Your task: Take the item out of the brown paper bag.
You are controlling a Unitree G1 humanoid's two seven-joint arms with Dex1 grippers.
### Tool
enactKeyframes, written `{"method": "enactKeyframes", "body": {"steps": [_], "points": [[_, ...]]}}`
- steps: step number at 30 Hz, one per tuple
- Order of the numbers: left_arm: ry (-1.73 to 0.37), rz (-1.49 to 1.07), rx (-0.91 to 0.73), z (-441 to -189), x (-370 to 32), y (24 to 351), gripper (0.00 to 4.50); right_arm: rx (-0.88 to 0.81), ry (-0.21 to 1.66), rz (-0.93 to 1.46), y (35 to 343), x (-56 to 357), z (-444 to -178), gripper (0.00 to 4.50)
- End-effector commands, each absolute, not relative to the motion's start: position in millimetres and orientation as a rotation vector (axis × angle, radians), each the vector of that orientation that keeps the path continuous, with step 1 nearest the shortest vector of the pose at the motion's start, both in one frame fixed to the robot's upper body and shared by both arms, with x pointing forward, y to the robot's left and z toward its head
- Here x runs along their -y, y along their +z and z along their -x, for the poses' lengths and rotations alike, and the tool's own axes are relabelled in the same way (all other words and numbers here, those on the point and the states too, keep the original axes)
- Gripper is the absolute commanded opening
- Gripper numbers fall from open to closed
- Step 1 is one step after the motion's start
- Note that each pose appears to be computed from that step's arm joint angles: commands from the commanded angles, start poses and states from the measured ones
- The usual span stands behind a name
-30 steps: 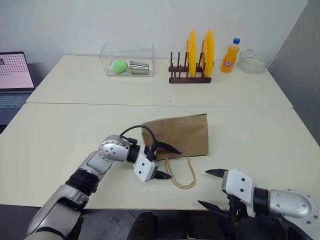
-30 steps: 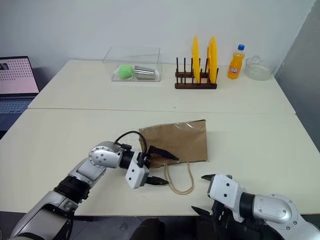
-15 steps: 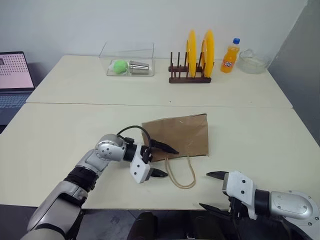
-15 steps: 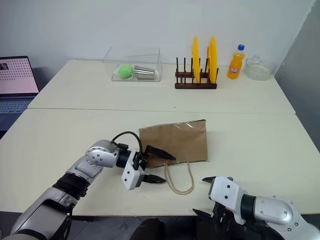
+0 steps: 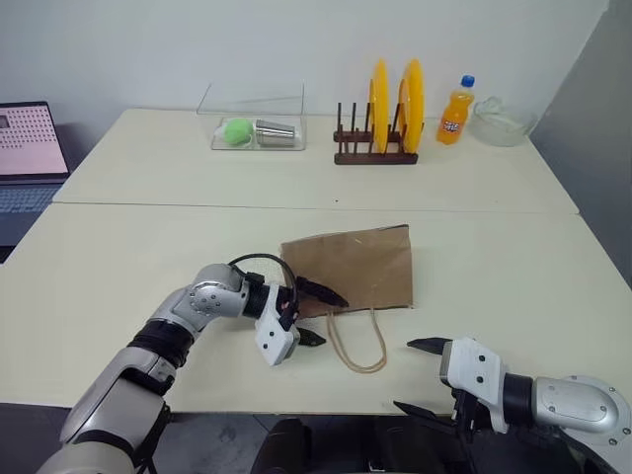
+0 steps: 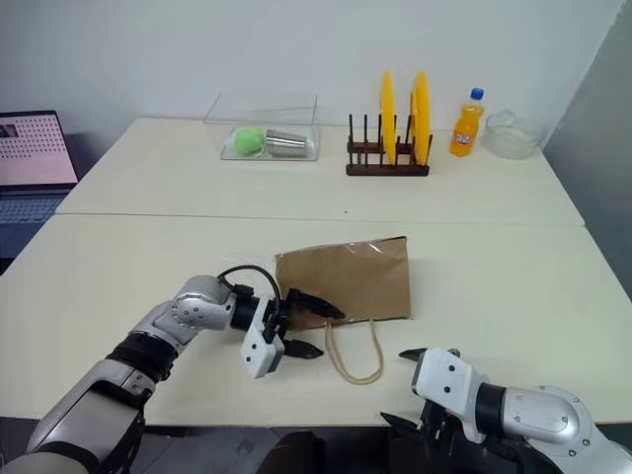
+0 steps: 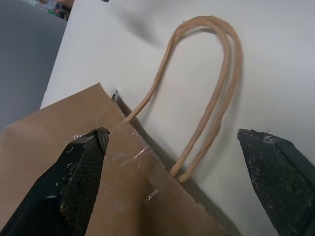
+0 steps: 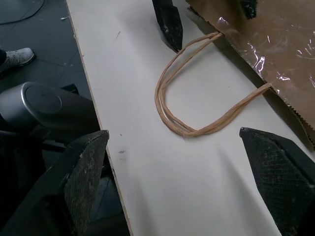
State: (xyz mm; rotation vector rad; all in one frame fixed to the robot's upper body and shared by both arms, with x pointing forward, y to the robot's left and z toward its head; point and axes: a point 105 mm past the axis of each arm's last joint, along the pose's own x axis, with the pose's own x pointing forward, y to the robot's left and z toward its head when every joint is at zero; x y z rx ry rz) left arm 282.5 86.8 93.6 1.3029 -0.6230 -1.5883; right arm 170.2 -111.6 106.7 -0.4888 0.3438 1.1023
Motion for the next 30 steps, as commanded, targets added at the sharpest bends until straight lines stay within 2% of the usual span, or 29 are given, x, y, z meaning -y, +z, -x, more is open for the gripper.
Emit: {"method": "enactKeyframes", "body": {"steps": [1, 15, 30], "points": [[-1.512, -1.284, 0.665, -290.8, -80.7, 104.7, 4.45, -0.267, 1.124, 0.515, 121.8, 104.8, -166.6, 4.5], [-1.452, -1.154, 0.685, -292.0, -80.5, 120.6, 4.45, -0.27, 1.126, 0.512, 120.9, 105.4, -166.5, 4.5], [-1.594, -1.005, 0.594, -274.5, -85.6, 121.5, 4.45, -0.272, 1.133, 0.504, 119.3, 103.8, -164.9, 4.5]]}}
